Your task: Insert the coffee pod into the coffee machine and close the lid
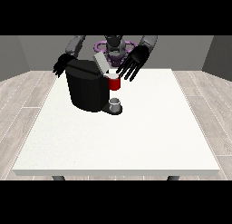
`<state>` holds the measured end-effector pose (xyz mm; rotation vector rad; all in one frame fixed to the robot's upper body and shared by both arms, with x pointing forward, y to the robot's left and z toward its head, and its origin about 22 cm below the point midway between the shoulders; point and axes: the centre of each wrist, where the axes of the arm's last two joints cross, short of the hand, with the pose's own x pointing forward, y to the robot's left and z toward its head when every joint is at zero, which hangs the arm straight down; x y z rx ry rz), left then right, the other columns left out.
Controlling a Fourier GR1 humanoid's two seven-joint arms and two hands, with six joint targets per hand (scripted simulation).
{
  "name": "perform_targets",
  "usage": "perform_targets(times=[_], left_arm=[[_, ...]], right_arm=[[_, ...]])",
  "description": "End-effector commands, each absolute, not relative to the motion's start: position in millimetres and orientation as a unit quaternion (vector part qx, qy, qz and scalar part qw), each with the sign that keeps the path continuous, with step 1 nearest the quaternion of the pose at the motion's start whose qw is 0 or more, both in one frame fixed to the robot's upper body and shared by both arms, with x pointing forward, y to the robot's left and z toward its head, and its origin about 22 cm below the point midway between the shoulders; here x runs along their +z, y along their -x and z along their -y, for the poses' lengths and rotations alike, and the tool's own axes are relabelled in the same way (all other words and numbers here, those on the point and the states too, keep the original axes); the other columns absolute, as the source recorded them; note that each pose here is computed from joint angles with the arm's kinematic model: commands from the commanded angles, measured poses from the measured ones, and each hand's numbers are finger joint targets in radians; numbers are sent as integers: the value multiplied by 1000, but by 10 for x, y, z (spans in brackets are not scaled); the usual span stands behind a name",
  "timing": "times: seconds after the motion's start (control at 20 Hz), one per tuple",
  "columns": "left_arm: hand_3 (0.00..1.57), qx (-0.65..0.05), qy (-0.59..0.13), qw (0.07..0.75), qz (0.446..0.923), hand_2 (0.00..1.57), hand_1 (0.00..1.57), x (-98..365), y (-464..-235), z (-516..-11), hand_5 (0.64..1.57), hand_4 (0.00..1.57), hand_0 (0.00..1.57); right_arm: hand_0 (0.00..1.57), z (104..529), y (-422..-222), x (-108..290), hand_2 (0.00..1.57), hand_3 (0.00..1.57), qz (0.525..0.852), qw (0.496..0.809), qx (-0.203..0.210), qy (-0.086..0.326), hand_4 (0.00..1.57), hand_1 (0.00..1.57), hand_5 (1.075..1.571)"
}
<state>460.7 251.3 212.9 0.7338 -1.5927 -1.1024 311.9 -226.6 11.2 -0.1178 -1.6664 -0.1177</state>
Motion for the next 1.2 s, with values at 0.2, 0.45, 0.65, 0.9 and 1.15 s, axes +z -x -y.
perform_targets(times=[0.2,0.45,0.65,0.9,1.15], left_arm=[[0,-438,-276,529,673,0,0,1999,-4597,-2370,1571,0,0],[0,-350,-168,597,702,0,0,1431,-4504,-2373,1571,0,0],[0,-247,-52,638,727,0,0,1077,-4429,-2292,1571,261,0],[0,-201,-20,683,702,0,0,266,-4047,-2485,1571,0,0],[0,-131,4,722,680,0,0,-66,-3844,-2479,1571,227,0]], right_arm=[[0,2330,-3068,-23,0,0,732,675,-60,64,411,0,1571],[0,2653,-2893,-246,0,0,693,708,-96,95,383,0,1571],[0,2787,-2753,-380,0,0,669,726,-116,108,434,0,1571],[0,2857,-2421,-616,0,0,651,741,-116,117,399,0,1571],[0,2814,-2489,-399,0,0,658,743,-49,112,357,0,1571]])
